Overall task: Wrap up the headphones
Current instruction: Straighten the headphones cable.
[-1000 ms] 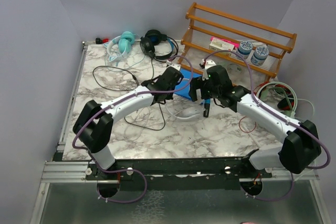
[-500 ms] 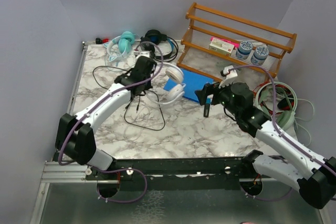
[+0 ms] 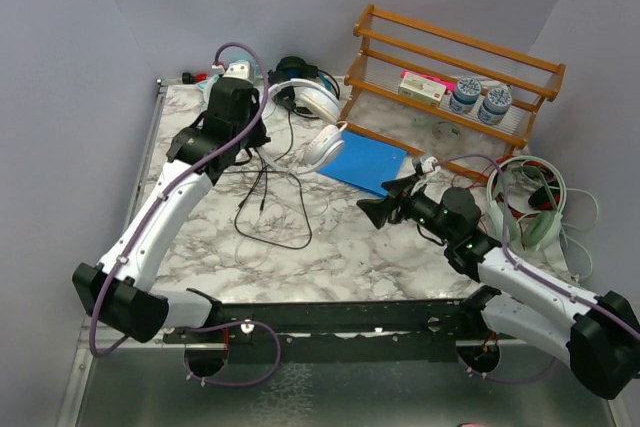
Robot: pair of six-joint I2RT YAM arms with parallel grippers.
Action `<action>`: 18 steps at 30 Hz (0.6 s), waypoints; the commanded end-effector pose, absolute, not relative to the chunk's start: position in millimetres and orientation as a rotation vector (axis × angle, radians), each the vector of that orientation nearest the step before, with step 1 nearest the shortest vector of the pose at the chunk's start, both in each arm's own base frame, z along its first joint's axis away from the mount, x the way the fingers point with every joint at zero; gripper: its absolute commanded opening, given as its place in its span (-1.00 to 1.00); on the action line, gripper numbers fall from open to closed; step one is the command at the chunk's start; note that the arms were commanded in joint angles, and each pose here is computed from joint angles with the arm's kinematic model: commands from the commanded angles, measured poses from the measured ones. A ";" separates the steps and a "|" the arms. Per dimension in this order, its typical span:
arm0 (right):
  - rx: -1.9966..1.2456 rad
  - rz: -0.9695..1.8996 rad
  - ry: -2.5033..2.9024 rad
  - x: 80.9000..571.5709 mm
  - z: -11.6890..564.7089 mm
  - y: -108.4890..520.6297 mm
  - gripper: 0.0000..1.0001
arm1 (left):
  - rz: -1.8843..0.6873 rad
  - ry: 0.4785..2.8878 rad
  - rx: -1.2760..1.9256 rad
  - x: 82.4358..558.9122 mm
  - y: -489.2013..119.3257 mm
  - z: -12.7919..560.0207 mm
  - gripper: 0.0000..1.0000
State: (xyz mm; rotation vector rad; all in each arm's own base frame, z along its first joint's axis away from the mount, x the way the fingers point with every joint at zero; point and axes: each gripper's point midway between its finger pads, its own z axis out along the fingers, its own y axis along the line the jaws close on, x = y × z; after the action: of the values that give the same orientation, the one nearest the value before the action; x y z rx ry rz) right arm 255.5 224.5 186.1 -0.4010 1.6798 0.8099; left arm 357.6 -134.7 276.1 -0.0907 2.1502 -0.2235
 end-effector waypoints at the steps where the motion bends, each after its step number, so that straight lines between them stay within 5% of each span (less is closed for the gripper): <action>1: -0.593 1.031 1.458 233.9 220.9 261.9 0.99 | -0.477 2.055 -0.082 335.1 -156.2 338.3 -1.00; 18: -0.843 1.216 1.311 224.4 211.6 338.1 0.85 | -0.818 1.999 -0.028 324.0 -202.2 400.6 -1.00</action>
State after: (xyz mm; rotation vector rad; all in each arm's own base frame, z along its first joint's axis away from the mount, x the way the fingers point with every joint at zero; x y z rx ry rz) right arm 226.4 315.5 190.6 -0.7676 1.4504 1.1964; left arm 327.6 -185.1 374.8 -0.0421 2.0432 -0.6756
